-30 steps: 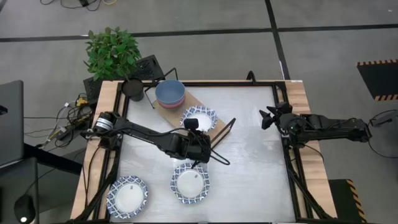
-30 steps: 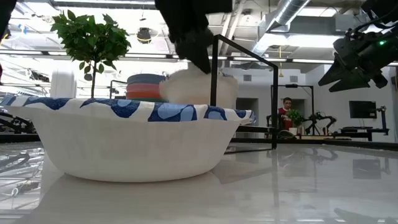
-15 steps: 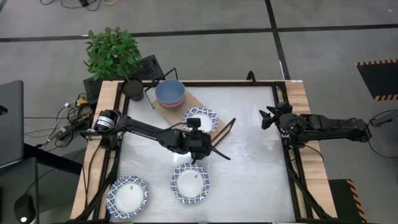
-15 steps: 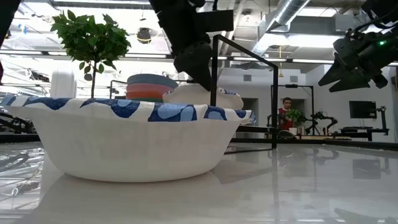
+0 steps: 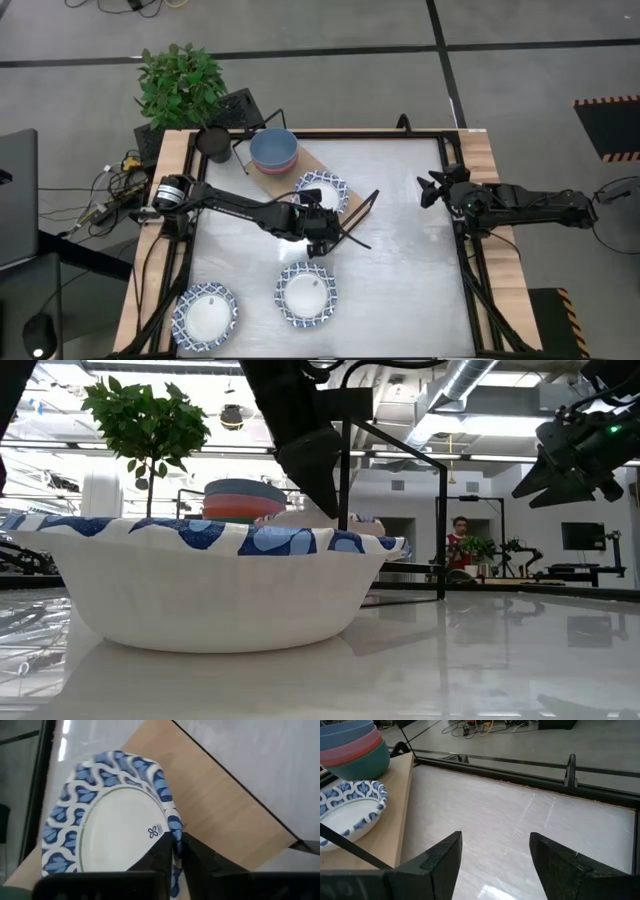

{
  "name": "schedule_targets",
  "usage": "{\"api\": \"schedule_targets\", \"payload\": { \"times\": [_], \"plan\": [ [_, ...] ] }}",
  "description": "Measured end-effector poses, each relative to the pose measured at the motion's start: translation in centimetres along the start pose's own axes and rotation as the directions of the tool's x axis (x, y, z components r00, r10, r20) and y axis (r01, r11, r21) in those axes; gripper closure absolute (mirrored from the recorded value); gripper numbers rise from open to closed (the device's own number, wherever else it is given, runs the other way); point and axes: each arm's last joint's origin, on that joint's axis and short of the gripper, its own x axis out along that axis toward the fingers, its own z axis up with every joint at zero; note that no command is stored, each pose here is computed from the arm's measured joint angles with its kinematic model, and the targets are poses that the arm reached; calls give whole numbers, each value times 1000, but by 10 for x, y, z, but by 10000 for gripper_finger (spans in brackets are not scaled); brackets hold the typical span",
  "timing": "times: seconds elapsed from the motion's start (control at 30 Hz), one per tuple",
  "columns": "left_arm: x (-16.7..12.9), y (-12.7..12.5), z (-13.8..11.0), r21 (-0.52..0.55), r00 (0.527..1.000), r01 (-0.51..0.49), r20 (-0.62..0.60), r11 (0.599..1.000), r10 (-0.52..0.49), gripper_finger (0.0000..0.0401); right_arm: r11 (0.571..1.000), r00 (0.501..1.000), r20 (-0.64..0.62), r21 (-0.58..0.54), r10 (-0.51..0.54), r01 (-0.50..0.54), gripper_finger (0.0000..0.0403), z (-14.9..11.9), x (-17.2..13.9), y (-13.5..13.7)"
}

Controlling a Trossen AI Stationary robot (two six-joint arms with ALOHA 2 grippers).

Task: Place and stack bowls onto a shelf
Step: Put the top right patterned blue bowl on the shelf, then stack the bottom right patterned blue bowl on the patterned blue bowl on the shelf

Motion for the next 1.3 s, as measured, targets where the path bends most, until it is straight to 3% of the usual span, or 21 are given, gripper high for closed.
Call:
{"api": "schedule_targets", "payload": {
  "times": [0.23,0.37,0.7,0.9,1.0,1.13,1.3],
  "plan": [
    [-1,-2,0,-17,1000,-13,4,1000,13,284,1000,1000,0,0,0,0,143,0,0,0],
    [-8,-4,4,-13,1000,-14,9,1000,14,253,1000,1000,0,0,0,0,143,0,0,0],
    [-64,-7,20,26,996,10,-87,1000,-7,246,1000,1000,0,1,1,-1,143,0,0,0],
    [-97,-11,7,-207,966,-33,-258,978,-22,246,1000,1000,-1,1,1,-1,143,0,0,0],
    [-110,-24,-3,-298,938,-27,-336,954,-78,246,1000,1000,-1,1,1,-1,143,0,0,0],
    [-130,-48,-20,-300,907,-30,-410,954,-100,246,1000,1000,-1,1,1,-1,143,0,0,0],
    [-157,-82,-35,-336,922,-31,-373,941,-103,246,1000,1000,-1,0,1,-1,143,0,0,0]
  ]
}}
